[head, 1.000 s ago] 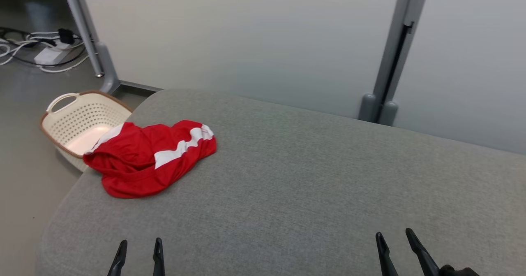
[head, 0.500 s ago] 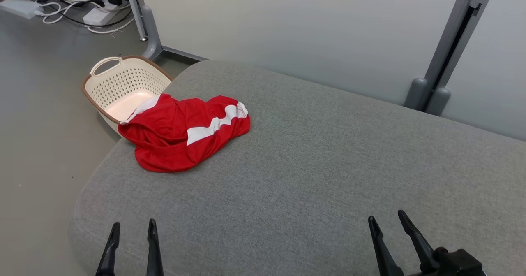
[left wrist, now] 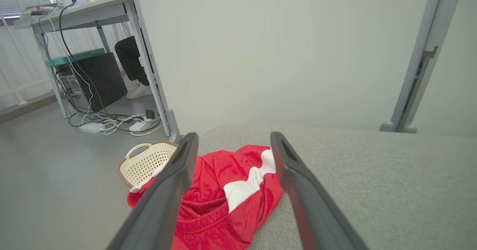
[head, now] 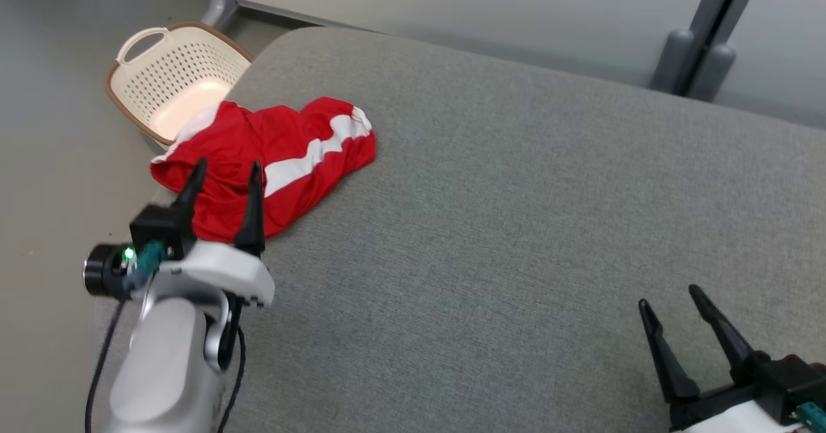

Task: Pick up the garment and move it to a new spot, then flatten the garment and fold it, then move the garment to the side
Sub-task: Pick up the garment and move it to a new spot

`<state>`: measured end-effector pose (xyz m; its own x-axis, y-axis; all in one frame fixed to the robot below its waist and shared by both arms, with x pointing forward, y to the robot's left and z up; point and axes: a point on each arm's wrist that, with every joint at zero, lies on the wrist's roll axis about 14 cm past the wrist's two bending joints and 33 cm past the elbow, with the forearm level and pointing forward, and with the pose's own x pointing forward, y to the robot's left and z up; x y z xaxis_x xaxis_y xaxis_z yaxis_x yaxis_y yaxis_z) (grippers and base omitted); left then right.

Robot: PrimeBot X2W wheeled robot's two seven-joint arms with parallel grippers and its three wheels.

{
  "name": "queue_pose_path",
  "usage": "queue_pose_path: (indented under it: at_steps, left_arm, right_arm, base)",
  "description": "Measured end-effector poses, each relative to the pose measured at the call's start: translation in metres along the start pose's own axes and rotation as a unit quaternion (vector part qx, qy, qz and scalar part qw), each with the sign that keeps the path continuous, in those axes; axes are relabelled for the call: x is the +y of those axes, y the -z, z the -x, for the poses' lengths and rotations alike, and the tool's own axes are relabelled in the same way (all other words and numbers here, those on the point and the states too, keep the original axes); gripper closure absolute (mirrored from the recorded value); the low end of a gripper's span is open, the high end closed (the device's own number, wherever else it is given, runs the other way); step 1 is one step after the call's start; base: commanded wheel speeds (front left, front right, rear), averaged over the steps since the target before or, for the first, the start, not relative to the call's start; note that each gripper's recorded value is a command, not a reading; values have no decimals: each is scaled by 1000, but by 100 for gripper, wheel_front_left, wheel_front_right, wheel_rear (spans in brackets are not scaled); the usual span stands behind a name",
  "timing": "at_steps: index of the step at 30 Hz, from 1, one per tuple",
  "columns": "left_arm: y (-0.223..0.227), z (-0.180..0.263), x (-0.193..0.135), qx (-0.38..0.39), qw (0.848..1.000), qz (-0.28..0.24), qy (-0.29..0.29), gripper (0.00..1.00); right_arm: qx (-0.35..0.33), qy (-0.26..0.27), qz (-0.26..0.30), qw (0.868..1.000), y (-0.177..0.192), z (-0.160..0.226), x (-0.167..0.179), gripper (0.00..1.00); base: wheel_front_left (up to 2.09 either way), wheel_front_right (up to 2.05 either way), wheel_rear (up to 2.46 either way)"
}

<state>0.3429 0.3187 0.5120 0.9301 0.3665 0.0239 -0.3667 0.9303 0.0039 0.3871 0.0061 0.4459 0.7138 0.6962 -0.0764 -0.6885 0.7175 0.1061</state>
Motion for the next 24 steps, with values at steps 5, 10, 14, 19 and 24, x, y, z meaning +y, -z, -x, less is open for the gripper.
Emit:
queue_pose_path:
  at_steps: [5, 10, 14, 19, 24]
  left_arm:
    - [22, -58, -16, 68, 997, -28, 7, 0]
    - [83, -78, -11, 178, 982, -51, -29, 0]
    - [130, -78, -17, 262, 963, -44, -44, 0]
    - [171, -72, -31, 339, 940, -15, -43, 0]
    - [165, -83, -38, 297, 954, -21, -26, 100]
  right_arm:
    - [9, 18, 6, 1000, 11, -5, -36, 0]
    - [10, 41, -6, 999, 21, -8, -61, 0]
    - [24, 67, -18, 997, 36, 0, -79, 0]
    - [44, 84, -27, 995, 54, 8, -91, 0]
    - [40, 90, -28, 995, 53, 7, -96, 0]
  base:
    - [0, 0, 0]
    - [0, 0, 0]
    - [0, 0, 0]
    - [0, 0, 0]
    - [0, 0, 0]
